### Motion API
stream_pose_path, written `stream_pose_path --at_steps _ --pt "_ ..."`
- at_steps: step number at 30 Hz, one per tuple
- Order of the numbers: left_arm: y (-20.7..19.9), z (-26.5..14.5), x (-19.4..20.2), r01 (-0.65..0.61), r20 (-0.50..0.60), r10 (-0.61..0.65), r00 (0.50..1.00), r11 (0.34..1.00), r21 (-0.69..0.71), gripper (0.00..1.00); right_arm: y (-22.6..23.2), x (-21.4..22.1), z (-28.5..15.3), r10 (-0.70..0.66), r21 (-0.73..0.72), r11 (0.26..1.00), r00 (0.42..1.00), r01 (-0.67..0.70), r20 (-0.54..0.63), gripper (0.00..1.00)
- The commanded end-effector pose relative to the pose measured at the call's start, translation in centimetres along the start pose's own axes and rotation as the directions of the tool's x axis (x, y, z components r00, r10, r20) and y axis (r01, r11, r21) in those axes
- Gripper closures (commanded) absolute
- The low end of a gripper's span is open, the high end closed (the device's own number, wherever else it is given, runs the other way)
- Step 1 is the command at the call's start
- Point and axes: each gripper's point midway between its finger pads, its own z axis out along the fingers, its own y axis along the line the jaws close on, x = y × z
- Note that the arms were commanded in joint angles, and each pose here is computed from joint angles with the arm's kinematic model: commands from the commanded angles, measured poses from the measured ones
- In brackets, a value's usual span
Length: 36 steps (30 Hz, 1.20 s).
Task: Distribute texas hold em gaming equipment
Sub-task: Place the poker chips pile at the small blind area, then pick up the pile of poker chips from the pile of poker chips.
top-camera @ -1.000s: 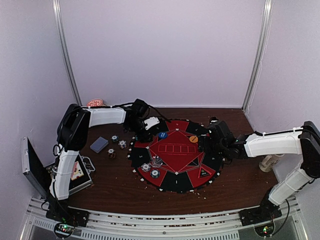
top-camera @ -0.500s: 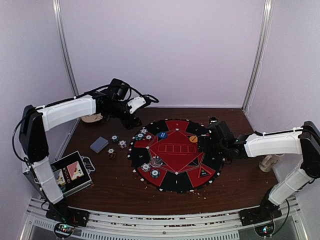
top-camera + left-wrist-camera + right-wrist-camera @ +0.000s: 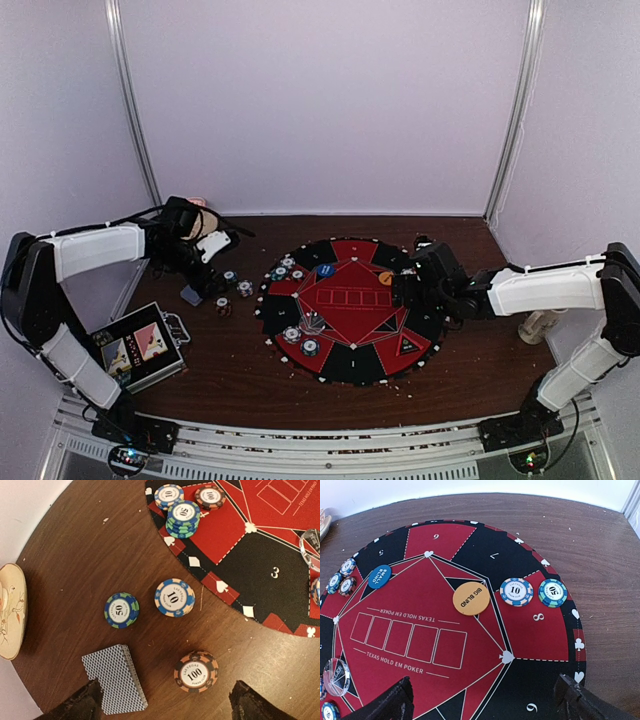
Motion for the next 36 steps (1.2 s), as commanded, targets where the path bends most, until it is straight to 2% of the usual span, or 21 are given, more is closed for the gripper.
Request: stream_pose_path --at_steps 1,5,13,21,36 --pt "-0.7 -0.4 0.2 -0.02 0.054 0.017 0.998 0.998 0.062 0.06 0.7 -1.2 -0.4 -0.001 -0.011 1.0 1.0 0.001 0.026 0.0" --pt "-2.1 0.4 1.0 -0.021 0.042 0.015 0.999 0.988 0.155 0.05 0.7 -1.2 -0.3 -0.001 -0.007 1.0 1.0 0.002 0.026 0.0" --pt "-2.1 3.2 2.6 -0.002 -0.025 0.007 1.0 0.98 0.199 0.06 0.7 -1.0 -0.1 -0.006 -0.002 1.0 1.0 0.007 0.022 0.01" --pt "-0.7 4.3 3.0 0.021 -0.041 -0.015 0.999 0.987 0.157 0.1 0.6 -1.2 -0.3 -0.004 -0.002 1.0 1.0 0.004 0.027 0.01" --pt "-1.0 5.4 3.3 0.021 -0.058 -0.009 0.998 0.98 0.199 0.26 0.7 -1.2 -0.3 -0.002 -0.004 1.0 1.0 0.003 0.025 0.01"
